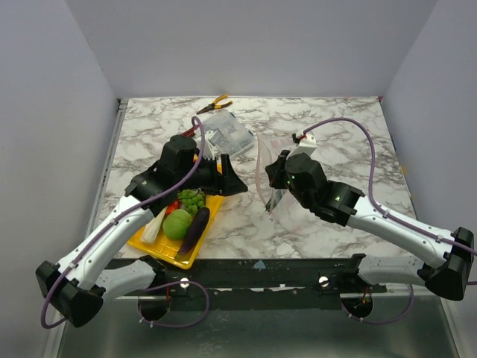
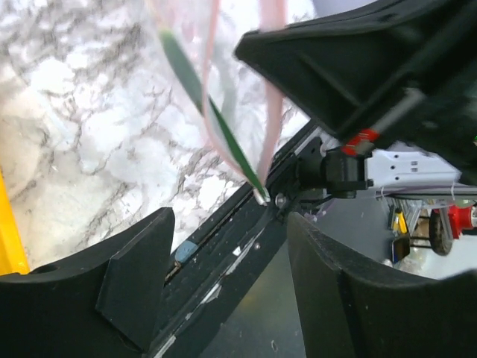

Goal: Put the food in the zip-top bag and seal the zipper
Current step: Adjust the zipper food storage bag at the center of the board.

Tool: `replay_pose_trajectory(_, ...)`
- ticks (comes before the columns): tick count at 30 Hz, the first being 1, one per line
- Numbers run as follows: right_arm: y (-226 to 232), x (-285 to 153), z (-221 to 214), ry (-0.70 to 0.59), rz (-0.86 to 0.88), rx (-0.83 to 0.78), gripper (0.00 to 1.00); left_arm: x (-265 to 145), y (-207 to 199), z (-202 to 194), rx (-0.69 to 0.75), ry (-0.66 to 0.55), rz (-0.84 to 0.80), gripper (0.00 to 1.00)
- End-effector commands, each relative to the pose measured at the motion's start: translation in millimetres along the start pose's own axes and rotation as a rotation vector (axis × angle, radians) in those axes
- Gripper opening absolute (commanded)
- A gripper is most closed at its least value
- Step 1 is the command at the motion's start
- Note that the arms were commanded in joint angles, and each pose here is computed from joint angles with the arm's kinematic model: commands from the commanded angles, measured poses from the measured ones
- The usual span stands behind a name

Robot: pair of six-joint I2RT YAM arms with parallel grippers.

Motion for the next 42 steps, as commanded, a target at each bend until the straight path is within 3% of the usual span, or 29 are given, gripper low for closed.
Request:
replay_pose_trajectory(1,9.8,-6.3,10.4,-0.005,0.036,0.016,0.01,31.0,13.7,-16.3,-0.071,0.07,-0.039,0.64)
replay_pose_trajectory(14,10.0,-16.6,20.0,-0.019,0.044,0.029,0.01,88.0,-2.1,-16.2,-0.072,0.168,-0.105,0.61)
replay_pose_trajectory(16,11.1,-19.2,24.3,-0.022,0.04,0.026,0.01,94.5,4.0,-17.2,-0.08,0.178,-0.079,0.51)
replay_pose_trajectory(19,11.0,-25.8,35.0,-0.034,0.022,0.018,0.01,93.5,3.0,-10.7,-0.062,0.164,-0.064,0.25)
replay_pose_trajectory(23,4.4,-42.9,57.6,-0.055,-0.051,-0.011,0.01,70.9,-25.0,4.4,-0.063,0.145,-0.147,0.0)
replay_pose_trajectory(28,6.6,-76.1,93.8,-0.037,-0.101,-0.064,0.01,18.8,-104.6,10.4,-0.178,0.237,-0.475,0.0)
replay_pose_trajectory(31,5.3,-77.2,102.7,-0.029,-0.166,-0.115,0.01,-1.5,-130.0,12.1,-0.249,0.257,-0.554,0.0)
replay_pose_trajectory(33,6.4,-59.5,100.1,-0.036,-0.199,-0.163,0.01,0.4,-125.7,12.6,-0.337,0.267,-0.537,0.0)
replay_pose_trajectory(38,-30.4,13.3,97.5,0.106,-0.248,-0.145,0.01,23.6,-89.2,20.6,-0.468,0.258,-0.433,0.0)
replay_pose_trajectory(42,-22.6,1.4,103.0,0.133,-0.2,-0.139,0.01,24.4,-83.4,14.4,-0.467,0.247,-0.42,0.0)
Point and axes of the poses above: each gripper's point midway between its finger pads, its own x axis out along the fingers, its own y axis along the line the jaws close on, z = x × y, the point moved 4 cm from there along -x, back along the fingers, and after that the axes turned 7 degrees about x, right-handed, at the moved point
